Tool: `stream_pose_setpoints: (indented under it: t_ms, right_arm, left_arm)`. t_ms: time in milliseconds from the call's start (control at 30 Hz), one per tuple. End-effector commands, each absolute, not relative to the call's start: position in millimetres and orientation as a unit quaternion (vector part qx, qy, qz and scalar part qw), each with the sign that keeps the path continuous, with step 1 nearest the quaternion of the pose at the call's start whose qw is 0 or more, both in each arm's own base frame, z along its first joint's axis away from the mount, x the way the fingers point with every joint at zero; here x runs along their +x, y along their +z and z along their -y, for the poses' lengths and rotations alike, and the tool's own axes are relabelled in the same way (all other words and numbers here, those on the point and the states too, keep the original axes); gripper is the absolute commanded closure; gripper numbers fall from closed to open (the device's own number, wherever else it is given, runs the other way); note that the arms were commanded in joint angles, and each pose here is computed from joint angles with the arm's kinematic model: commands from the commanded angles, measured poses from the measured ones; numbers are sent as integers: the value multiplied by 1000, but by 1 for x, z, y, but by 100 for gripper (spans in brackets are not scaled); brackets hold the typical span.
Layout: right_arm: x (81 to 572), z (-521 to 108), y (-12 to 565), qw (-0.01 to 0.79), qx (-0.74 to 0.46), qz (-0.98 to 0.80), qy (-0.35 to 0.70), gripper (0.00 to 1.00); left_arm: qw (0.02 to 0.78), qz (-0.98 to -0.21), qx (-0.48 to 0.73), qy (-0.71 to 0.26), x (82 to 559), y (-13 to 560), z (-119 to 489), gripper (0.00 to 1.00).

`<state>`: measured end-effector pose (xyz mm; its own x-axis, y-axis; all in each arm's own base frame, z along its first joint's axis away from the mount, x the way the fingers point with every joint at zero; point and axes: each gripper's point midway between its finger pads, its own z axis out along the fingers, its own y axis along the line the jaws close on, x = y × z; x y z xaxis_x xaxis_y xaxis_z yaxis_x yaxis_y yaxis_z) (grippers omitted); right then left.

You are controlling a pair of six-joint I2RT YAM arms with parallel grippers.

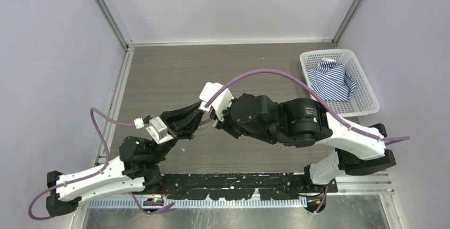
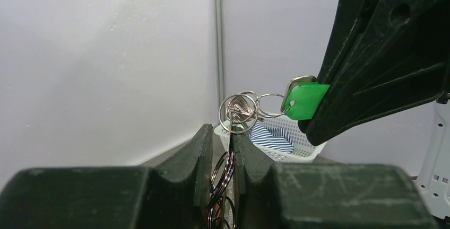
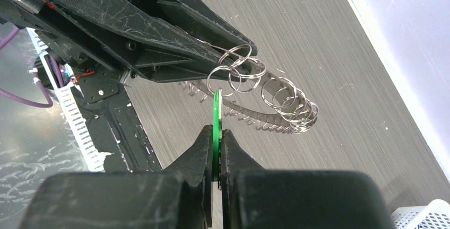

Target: Remove the keys from the keyring

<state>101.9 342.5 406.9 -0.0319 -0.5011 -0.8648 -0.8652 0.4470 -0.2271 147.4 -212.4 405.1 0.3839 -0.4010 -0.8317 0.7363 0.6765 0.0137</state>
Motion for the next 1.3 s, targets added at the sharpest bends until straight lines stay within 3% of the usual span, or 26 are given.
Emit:
stream_pose_setpoints:
  t_ms: [0, 267, 533, 800, 1267]
  right_arm:
    - [91, -328, 417, 493, -499, -685, 197, 99]
    - [82, -332, 432, 496, -506, -667, 231, 99]
    - [76, -336, 435, 493, -514, -657, 249, 99]
    - [96, -330, 483, 538, -453, -663, 257, 99]
    - [101, -334, 490, 519, -436, -673, 296, 99]
  left_arm:
    - [832, -432, 98, -333, 162, 441, 174, 100]
    - [817, -474, 121, -305, 173, 424, 186, 100]
    - [817, -464, 131, -315, 168, 424, 188, 100]
    - [801, -465, 212, -311, 159, 411, 210, 100]
    - [802, -454, 241, -305, 154, 407, 216, 100]
